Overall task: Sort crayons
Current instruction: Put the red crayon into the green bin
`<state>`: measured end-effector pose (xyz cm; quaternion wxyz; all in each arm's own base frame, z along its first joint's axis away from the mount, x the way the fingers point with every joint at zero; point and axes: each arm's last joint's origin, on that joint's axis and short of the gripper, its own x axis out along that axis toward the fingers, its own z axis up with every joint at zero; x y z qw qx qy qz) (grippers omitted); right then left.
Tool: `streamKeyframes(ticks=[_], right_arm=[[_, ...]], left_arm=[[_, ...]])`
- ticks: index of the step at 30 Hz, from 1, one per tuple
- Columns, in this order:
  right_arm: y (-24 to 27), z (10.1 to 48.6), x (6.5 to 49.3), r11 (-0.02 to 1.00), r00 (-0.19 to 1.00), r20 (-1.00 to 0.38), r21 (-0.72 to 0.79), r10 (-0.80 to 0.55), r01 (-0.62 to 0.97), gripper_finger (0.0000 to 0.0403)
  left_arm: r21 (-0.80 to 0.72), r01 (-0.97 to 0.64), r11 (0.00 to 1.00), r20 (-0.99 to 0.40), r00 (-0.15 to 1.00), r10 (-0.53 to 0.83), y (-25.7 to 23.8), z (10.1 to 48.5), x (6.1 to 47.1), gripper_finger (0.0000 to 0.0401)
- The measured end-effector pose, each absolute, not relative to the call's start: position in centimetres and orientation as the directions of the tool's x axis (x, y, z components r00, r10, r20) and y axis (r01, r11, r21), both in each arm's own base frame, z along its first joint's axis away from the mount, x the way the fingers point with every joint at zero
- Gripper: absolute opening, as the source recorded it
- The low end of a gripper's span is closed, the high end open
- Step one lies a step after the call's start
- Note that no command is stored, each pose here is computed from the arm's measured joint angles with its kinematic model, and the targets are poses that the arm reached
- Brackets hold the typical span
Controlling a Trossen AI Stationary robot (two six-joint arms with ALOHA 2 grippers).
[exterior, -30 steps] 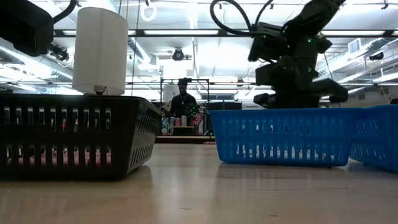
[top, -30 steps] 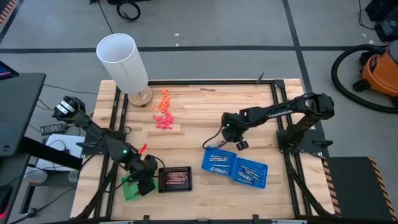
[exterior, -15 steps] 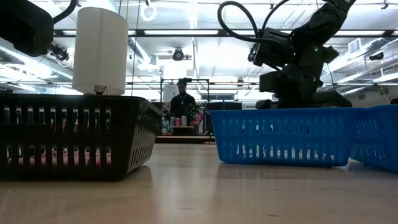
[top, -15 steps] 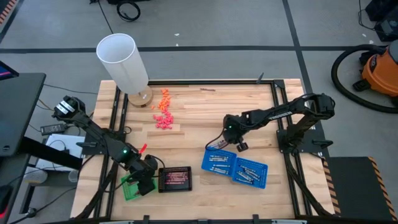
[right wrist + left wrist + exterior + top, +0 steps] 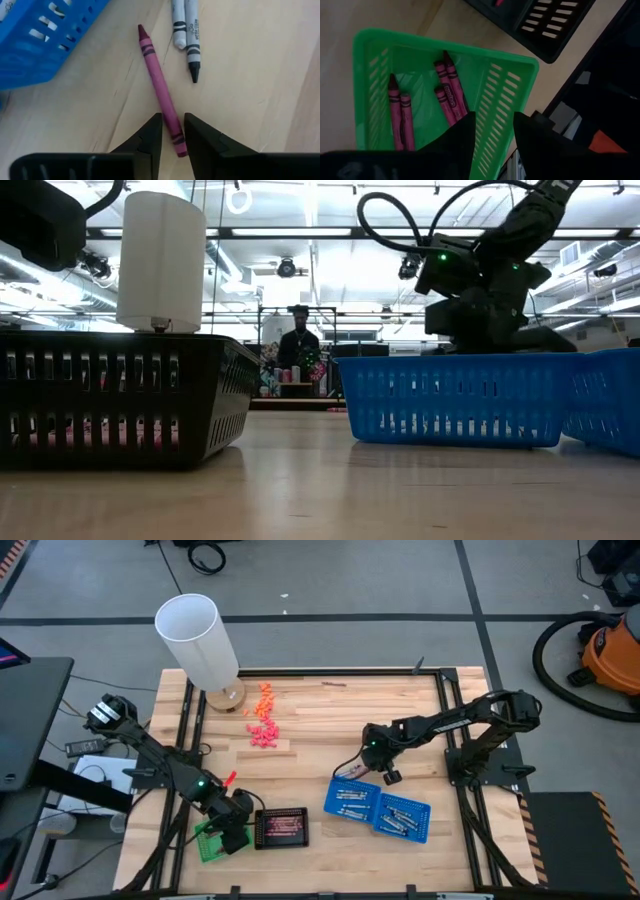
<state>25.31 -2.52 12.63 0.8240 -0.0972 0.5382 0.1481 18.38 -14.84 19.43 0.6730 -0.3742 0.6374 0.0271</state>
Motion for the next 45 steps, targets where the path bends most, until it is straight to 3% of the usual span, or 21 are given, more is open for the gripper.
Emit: streamKeyframes(ticks=[8,13,18,22,25,31,37,45], right_arm=[[-2.5,12.7,25.5,0.955,0.388,-0.911,0.024,0.142,-0.294,0.0034],[-2.6,13.8,26.2,0.964,0.368,-0.922,0.023,0.123,-0.264,0.0018],[-2.8,16.1,27.2,0.966,0.326,-0.938,0.029,0.115,-0.258,0.0033],[-3.0,18.6,28.4,0.970,0.346,-0.932,0.025,0.110,-0.240,0.0034],[-3.1,20.4,29.5,0.978,0.396,-0.912,0.022,0.105,-0.208,0.0034],[-2.8,24.2,31.7,0.983,0.544,-0.826,0.062,0.146,-0.170,0.0034],[-1.7,27.7,33.9,0.978,0.726,-0.655,0.135,0.210,-0.161,0.0034],[0.1,29.5,35.1,0.957,0.822,-0.491,0.165,0.289,-0.237,0.0035]], left_arm=[[-0.475,-0.509,0.718,-0.874,0.177,-0.453,-14.9,19.5,18.3,0.0142],[-0.501,-0.470,0.727,-0.864,0.231,-0.447,-14.5,20.4,18.1,0.0142],[-0.526,-0.329,0.784,-0.814,0.461,-0.353,-14.1,23.9,18.6,0.0142],[-0.434,-0.286,0.854,-0.758,0.629,-0.174,-13.4,25.6,19.3,0.0142],[-0.345,-0.307,0.887,-0.708,0.706,-0.032,-12.7,26.1,19.9,0.0142],[-0.247,-0.426,0.870,-0.636,0.749,0.186,-10.8,26.2,21.2,0.0142],[-0.183,-0.399,0.898,-0.488,0.830,0.269,-10.0,27.4,22.9,0.0142],[-0.199,-0.421,0.885,-0.394,0.861,0.321,-8.4,28.5,24.2,0.0142]])
